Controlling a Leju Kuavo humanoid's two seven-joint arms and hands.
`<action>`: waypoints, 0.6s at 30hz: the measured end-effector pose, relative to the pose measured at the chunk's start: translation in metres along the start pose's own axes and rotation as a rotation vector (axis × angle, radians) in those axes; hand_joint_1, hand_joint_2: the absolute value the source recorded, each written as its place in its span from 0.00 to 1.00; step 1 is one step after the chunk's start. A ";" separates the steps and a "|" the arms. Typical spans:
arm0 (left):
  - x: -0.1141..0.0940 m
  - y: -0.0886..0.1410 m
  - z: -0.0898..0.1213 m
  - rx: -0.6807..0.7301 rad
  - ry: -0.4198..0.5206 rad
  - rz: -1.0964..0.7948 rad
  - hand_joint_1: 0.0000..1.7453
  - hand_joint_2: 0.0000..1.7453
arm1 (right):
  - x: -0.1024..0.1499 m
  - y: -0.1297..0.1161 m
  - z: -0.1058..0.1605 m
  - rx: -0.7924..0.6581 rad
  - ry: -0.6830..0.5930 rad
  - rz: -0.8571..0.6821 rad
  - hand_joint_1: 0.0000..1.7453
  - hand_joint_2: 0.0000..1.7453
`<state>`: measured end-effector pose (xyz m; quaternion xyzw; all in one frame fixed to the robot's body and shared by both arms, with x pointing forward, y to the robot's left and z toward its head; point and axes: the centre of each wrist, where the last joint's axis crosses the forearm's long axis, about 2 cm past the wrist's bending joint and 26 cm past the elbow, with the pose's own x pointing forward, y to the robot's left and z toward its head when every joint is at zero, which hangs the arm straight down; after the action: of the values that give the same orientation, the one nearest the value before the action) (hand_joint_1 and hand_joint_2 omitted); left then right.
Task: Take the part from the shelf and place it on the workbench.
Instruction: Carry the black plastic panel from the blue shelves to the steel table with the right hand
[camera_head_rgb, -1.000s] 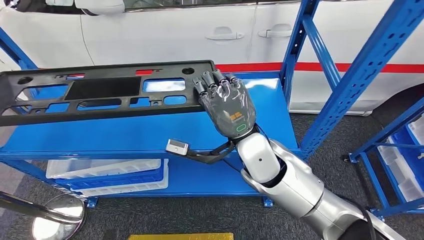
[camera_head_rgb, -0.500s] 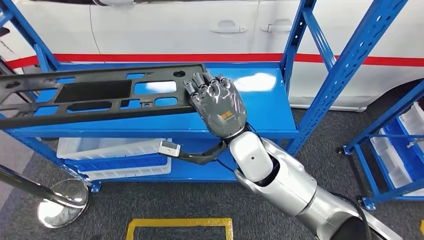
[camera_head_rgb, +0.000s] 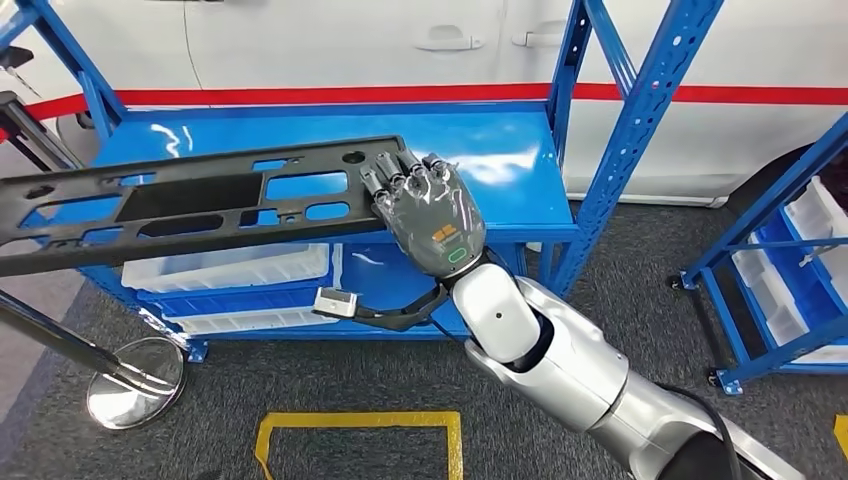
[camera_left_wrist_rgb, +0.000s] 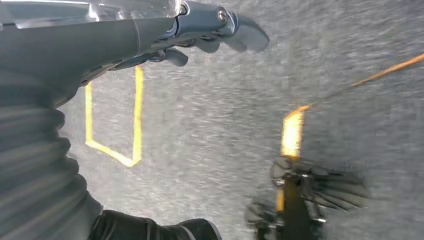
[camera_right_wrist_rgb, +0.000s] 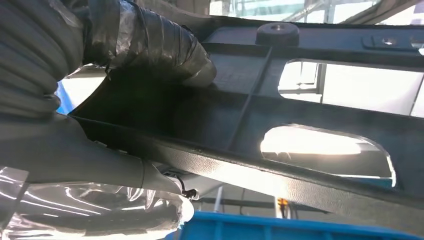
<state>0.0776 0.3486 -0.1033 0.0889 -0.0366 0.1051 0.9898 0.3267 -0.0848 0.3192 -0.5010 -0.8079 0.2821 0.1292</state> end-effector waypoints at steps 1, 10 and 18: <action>0.000 -0.001 0.000 -0.001 0.000 -0.003 0.00 1.00 | 0.001 0.000 0.000 0.001 -0.001 -0.003 1.00 1.00; 0.002 -0.001 0.000 0.000 -0.008 -0.020 0.00 1.00 | 0.004 0.004 0.001 0.019 -0.004 -0.010 1.00 1.00; 0.003 -0.003 0.001 -0.004 -0.010 -0.004 0.00 1.00 | 0.004 0.005 0.000 0.095 0.073 -0.199 1.00 1.00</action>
<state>0.0811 0.3461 -0.1030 0.0877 -0.0414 0.1028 0.9900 0.3289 -0.0799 0.3164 -0.4218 -0.8340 0.2874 0.2094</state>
